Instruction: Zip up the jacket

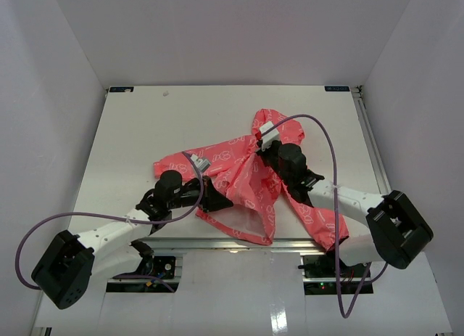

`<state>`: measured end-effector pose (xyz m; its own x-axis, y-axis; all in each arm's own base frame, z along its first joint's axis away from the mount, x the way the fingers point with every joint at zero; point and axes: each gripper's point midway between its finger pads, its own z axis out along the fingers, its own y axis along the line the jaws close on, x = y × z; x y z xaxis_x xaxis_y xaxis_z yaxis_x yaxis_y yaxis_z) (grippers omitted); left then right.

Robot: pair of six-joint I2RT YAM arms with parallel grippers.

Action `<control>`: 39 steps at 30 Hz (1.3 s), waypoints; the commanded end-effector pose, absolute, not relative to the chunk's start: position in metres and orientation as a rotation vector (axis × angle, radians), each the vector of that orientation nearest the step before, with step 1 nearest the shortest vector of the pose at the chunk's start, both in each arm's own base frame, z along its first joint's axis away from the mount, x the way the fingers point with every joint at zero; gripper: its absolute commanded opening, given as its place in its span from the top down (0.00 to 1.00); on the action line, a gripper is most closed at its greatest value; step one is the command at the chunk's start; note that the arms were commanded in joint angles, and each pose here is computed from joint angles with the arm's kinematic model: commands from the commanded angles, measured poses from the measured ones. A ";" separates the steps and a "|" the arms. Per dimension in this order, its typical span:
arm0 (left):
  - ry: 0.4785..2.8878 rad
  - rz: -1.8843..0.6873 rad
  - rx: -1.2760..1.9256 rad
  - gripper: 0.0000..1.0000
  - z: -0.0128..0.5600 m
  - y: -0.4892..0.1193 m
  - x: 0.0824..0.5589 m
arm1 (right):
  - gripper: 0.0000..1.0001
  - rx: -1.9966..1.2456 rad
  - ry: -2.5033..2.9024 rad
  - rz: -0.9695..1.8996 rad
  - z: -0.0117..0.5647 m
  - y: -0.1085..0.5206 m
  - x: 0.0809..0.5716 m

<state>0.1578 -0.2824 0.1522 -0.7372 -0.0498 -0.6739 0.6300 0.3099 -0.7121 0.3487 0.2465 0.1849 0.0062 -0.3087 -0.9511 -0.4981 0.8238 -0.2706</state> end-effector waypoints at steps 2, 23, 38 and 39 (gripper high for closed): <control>2.006 -1.436 0.492 1.00 0.140 -0.273 0.149 | 0.92 -0.459 1.501 0.098 0.228 0.215 0.413; 1.906 -1.162 0.253 1.00 0.163 -0.232 0.176 | 0.92 -0.277 1.404 -0.036 0.287 0.118 0.598; 1.943 -1.342 0.351 0.69 0.138 -0.251 0.153 | 0.92 -0.600 1.313 0.330 0.288 0.209 0.604; 1.949 -1.348 0.365 0.68 0.137 -0.252 0.151 | 0.91 -0.613 1.317 0.339 0.285 0.213 0.605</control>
